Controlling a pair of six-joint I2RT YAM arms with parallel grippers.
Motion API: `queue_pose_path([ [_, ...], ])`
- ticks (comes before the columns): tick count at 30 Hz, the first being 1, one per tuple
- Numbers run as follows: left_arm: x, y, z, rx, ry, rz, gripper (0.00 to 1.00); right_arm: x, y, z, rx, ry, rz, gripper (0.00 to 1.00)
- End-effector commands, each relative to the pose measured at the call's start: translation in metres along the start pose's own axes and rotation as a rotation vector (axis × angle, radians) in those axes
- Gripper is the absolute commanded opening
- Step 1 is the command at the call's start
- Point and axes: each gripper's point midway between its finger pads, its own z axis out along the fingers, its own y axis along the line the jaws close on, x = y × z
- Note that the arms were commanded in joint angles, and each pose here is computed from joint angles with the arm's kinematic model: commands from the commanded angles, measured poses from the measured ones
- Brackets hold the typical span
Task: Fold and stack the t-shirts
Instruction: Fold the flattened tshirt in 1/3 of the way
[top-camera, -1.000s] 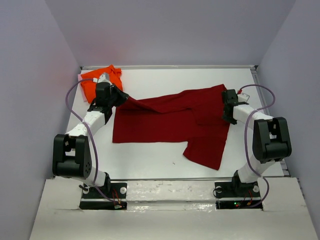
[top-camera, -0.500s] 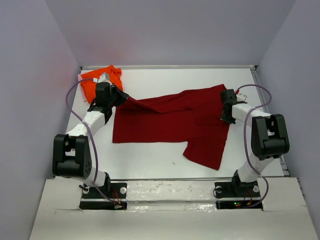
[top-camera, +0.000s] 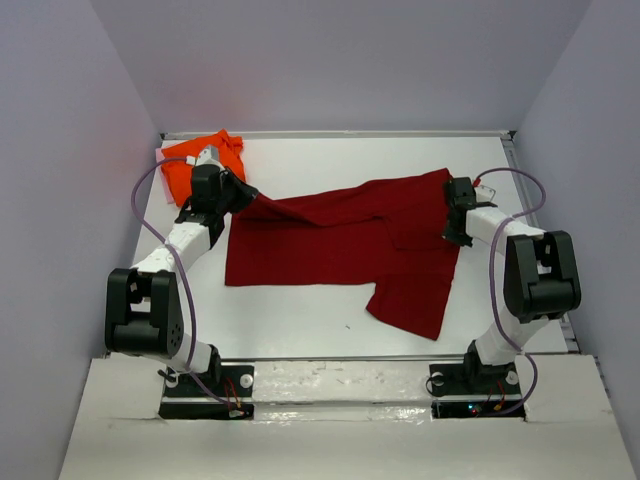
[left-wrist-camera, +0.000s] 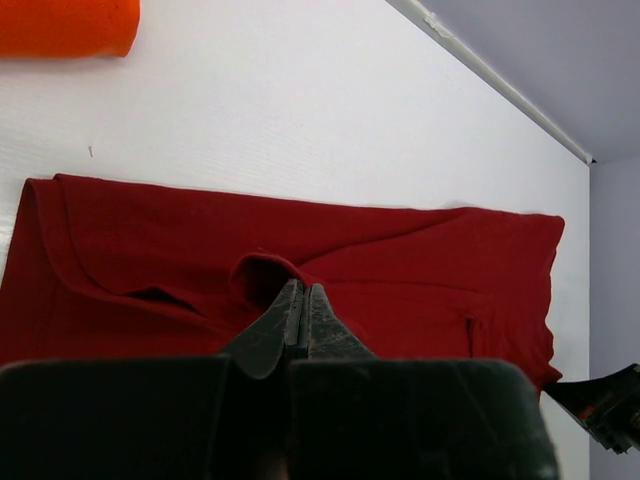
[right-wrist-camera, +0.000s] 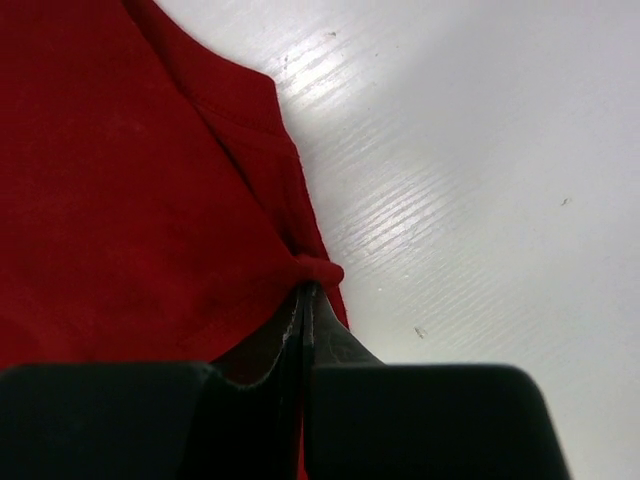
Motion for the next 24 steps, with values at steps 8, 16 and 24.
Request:
queue_pose_path([
  [8,-0.014,-0.016,-0.01,0.063,-0.053,0.014,0.0,-0.038,0.013,-0.023,-0.091,-0.097,0.059,0.48],
  [16,-0.013,-0.017,-0.01,0.072,-0.05,0.01,0.0,-0.04,0.006,-0.01,-0.097,-0.064,0.087,0.66],
  [24,-0.013,-0.017,-0.01,0.074,-0.05,0.011,0.0,-0.042,0.007,0.003,-0.155,-0.021,0.12,0.61],
])
